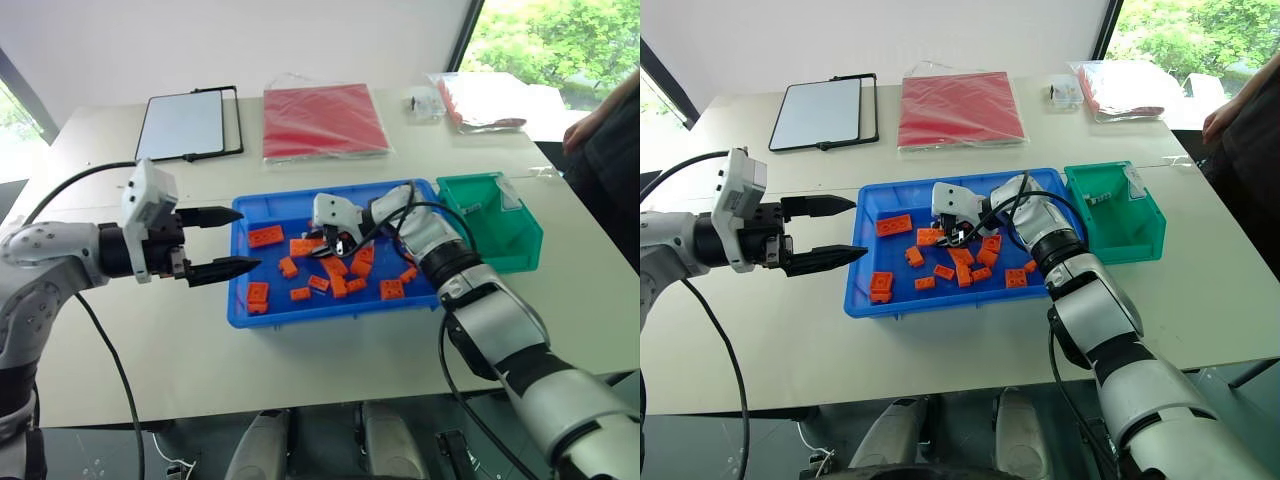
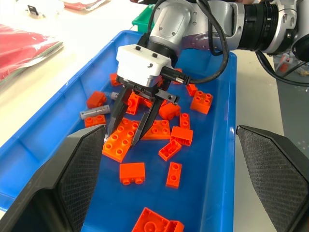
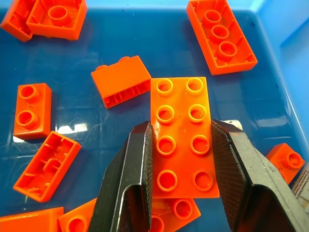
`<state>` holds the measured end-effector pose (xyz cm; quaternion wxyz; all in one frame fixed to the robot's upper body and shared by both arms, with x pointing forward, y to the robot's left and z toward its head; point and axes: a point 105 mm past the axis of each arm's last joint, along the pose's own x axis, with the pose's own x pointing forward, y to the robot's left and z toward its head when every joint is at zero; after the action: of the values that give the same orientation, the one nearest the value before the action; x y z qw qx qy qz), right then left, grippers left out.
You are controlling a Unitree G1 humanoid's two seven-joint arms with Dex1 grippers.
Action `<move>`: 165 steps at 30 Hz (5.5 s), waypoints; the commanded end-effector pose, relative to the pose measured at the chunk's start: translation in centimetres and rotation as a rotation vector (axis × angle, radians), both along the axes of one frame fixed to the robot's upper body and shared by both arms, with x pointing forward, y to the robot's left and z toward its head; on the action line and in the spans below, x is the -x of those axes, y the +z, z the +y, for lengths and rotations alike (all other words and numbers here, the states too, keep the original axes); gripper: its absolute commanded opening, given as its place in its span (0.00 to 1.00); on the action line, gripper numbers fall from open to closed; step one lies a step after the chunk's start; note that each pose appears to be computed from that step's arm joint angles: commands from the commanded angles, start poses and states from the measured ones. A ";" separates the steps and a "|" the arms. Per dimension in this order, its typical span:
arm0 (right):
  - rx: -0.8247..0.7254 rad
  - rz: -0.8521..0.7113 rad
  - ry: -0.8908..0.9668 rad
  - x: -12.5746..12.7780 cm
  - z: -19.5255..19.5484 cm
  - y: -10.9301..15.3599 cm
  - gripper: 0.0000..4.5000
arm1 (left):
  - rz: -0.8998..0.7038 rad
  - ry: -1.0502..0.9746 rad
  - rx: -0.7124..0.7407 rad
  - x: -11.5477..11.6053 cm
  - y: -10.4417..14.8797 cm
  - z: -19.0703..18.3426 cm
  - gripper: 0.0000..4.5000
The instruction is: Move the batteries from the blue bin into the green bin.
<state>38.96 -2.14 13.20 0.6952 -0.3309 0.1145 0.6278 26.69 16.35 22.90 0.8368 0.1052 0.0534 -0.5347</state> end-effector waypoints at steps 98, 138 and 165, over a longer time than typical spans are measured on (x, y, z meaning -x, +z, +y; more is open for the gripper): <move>-0.343 0.184 -0.568 3.4 4.0 3.4 0.80 | 0.067 0.056 0.031 -1.8 -1.2 3.2 1.00; -0.505 0.232 -0.717 2.6 0.0 7.5 0.06 | 0.059 0.008 0.087 -2.8 -0.9 1.1 1.00; -0.195 0.189 -0.527 2.9 5.9 -2.1 0.62 | 0.050 0.056 0.081 -1.6 -0.2 2.1 1.00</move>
<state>35.82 3.50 11.23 0.8503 -0.1442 0.2050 0.4628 28.64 18.21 21.39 0.8501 0.0395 0.0753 -0.5198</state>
